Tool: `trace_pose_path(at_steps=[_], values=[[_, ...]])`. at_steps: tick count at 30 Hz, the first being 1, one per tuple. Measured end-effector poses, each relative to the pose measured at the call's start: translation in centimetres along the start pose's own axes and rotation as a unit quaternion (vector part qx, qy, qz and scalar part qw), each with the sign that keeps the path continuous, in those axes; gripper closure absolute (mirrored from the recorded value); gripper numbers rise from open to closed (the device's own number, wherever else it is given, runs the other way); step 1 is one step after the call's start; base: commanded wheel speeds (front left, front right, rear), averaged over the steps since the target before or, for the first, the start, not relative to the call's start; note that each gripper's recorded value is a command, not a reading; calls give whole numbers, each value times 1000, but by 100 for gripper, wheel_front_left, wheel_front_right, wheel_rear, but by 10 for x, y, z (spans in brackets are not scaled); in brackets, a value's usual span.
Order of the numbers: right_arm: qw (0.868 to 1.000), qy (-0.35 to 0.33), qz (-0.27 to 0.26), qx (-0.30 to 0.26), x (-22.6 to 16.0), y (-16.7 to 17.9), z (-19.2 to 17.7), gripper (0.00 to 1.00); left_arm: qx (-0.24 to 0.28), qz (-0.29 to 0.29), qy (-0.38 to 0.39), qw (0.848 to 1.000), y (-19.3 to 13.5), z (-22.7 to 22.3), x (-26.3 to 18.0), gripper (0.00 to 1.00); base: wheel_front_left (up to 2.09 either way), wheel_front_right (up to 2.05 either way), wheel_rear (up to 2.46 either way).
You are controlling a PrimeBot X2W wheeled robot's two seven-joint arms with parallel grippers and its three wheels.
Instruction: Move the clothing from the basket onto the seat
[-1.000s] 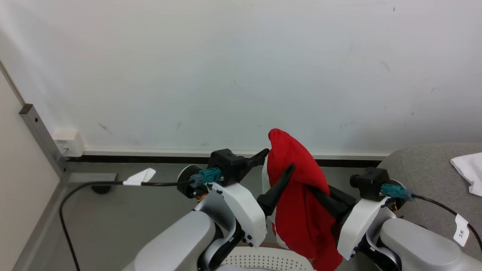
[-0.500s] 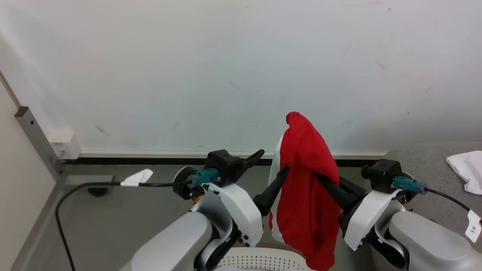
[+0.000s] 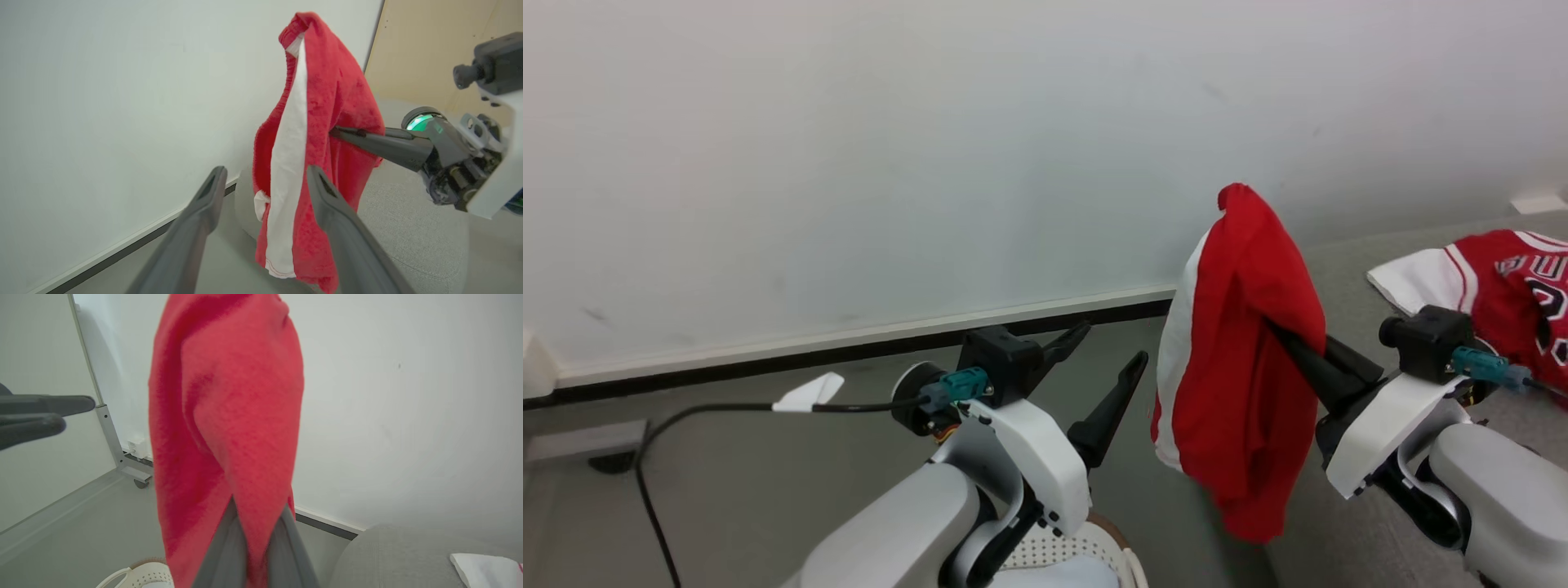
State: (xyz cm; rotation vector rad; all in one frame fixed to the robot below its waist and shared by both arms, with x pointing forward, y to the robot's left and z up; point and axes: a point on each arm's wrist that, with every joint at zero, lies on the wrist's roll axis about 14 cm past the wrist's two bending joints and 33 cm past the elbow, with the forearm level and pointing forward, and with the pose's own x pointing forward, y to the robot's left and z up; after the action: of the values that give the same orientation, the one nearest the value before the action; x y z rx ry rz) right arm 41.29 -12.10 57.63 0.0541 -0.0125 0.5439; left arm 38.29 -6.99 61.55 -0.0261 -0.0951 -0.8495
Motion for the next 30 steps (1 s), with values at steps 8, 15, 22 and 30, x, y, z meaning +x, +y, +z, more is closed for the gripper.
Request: trace_pose_path(at_steps=[8, 15, 22, 30], values=[[994, -11, -110, -16, -60, -71, 11, 100, -21, -91, -1, 996, -51, -9, 37, 0, 0, 0, 0], [980, -18, -197, -23, -116, -117, 16, 100, -38, -158, 9, 987, -89, -22, 53, 0, 0, 0, 0], [965, -42, -259, -24, -131, -158, 30, 100, -45, -192, 10, 980, -95, -27, 65, 0, 0, 0, 0], [944, -70, -315, -64, -100, -226, 55, 100, -47, -211, 22, 976, -69, -50, 82, 0, 0, 0, 0]])
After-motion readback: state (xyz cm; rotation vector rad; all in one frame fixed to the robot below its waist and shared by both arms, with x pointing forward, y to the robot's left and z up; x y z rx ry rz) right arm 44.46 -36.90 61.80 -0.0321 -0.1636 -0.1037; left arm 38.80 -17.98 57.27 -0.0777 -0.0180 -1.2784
